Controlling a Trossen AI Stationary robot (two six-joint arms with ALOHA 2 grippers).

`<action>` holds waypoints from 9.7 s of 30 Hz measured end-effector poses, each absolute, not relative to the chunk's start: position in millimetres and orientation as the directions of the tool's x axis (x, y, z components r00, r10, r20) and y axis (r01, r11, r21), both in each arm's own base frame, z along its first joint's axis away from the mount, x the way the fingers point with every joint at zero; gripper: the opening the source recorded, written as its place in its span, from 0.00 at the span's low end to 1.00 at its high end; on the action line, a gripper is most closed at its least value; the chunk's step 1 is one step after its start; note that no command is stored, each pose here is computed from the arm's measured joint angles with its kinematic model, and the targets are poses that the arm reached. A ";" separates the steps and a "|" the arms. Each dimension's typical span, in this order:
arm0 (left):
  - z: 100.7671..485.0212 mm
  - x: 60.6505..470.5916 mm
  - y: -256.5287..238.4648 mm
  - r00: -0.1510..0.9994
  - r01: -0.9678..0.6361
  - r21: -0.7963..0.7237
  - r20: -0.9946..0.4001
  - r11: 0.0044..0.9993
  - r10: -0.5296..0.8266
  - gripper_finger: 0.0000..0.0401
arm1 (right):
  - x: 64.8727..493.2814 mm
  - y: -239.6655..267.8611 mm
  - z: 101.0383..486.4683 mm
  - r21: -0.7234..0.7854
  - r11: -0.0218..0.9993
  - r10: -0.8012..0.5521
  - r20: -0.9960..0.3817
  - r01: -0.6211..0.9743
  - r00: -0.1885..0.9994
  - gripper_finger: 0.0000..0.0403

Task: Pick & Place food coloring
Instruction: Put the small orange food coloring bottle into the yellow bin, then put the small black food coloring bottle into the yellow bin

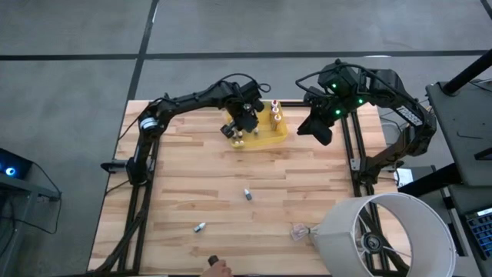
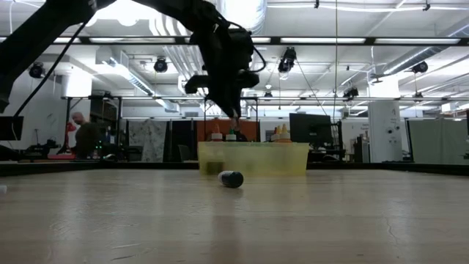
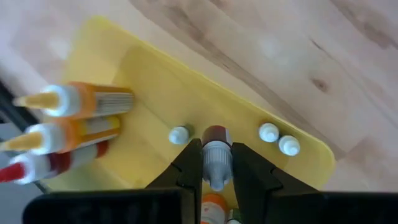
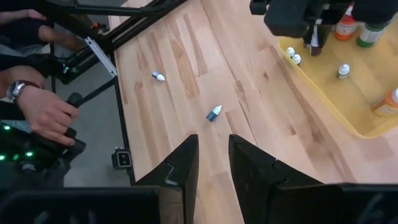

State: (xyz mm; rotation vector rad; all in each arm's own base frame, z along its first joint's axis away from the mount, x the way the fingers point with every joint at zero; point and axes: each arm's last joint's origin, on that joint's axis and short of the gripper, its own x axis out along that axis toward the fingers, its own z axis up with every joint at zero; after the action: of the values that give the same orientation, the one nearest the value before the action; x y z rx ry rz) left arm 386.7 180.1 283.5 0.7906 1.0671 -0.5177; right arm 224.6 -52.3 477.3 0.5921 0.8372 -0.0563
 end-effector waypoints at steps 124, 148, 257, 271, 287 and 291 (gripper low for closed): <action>196.2 373.5 176.6 0.252 0.589 0.200 -0.966 0.783 0.057 0.18 | 225.4 -52.6 477.8 0.472 0.839 0.177 -0.707 0.271 0.684 0.19; 199.3 375.2 177.0 0.241 0.579 0.231 -0.965 0.782 0.107 0.19 | 225.4 -52.5 477.8 0.470 0.841 0.177 -0.707 0.268 0.684 0.18; 487.6 255.0 -26.6 0.597 0.150 -0.247 -0.749 0.957 -0.287 0.19 | 226.1 -52.5 478.2 0.249 0.968 0.178 -0.702 0.003 0.689 0.21; 498.3 211.4 -30.1 0.724 0.067 -0.220 -0.660 0.973 -0.199 0.19 | 228.9 -40.9 476.9 0.289 0.957 0.216 -0.706 -0.004 0.674 0.22; 417.5 191.2 -49.2 0.736 -0.033 -0.472 -0.608 0.881 -0.298 0.19 | 232.0 -39.7 471.0 0.294 0.956 0.225 -0.720 -0.005 0.657 0.22; 398.3 191.7 -63.8 0.670 -0.064 -0.567 -0.634 0.821 -0.386 0.19 | 235.5 -40.4 462.9 0.295 0.955 0.230 -0.739 -0.002 0.633 0.21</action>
State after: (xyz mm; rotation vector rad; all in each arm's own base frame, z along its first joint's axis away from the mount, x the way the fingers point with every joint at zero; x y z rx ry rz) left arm 191.7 -63.8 398.3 -0.5948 0.8274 -0.1941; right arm 235.5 -40.4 462.9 0.2786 0.8777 0.1346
